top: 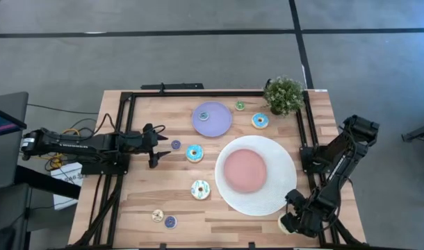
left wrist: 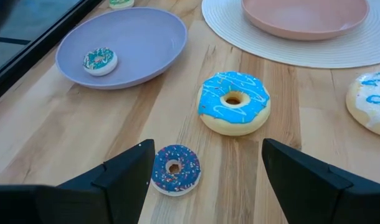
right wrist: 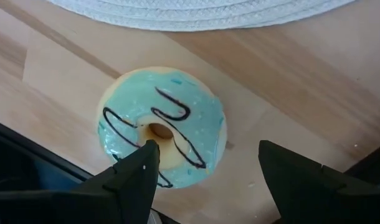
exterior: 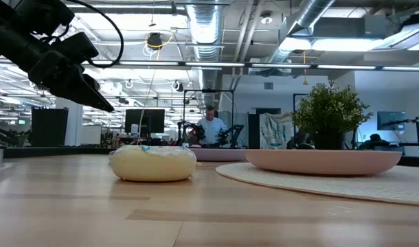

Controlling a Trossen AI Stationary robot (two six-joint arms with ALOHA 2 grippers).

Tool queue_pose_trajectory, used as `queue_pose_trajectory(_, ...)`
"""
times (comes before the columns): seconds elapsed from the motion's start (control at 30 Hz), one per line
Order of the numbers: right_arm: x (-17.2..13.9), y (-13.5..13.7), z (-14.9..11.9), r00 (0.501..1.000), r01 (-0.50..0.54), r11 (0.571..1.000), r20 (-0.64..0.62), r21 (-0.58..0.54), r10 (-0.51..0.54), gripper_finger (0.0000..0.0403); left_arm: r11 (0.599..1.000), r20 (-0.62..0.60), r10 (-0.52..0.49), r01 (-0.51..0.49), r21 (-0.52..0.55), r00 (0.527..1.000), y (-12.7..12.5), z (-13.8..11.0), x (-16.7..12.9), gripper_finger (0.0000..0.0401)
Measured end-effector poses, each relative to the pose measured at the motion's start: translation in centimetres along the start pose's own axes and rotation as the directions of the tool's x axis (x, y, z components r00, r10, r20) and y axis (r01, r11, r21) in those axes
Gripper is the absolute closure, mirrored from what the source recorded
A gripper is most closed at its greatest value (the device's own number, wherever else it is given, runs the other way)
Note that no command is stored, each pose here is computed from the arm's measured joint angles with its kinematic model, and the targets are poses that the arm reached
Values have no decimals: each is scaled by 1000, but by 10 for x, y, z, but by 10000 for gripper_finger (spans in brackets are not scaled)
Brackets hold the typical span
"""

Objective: Pick & Place donuts
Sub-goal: Put the big light blue donut on the orange plate

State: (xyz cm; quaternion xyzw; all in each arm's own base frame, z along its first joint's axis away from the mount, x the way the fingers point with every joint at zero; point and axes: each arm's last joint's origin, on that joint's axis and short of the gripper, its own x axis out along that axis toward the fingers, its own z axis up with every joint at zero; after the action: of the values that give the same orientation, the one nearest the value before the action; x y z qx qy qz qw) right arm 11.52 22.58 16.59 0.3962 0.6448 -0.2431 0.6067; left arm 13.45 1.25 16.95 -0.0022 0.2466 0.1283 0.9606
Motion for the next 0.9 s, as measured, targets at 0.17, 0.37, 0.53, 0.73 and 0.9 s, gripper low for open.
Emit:
queue_pose_trajectory(0.17,7,1,0,1000,20,1000,11,-7,-20,138,1000,2,0,0,0,1000,0,0,0,111)
queue_pose_trajectory(0.37,29,6,-1,999,49,997,11,-55,-48,138,1000,2,0,0,-1,1000,0,0,0,111)
queue_pose_trajectory(0.53,33,9,0,999,54,997,8,-50,-54,138,1000,3,0,0,-1,1000,0,0,0,111)
queue_pose_trajectory(0.73,32,9,-1,998,56,997,9,-49,-56,154,1000,3,0,0,-2,1000,0,0,0,111)
queue_pose_trajectory(0.9,32,9,-1,999,54,998,11,-28,-54,196,1000,3,0,0,-4,1000,0,0,0,111)
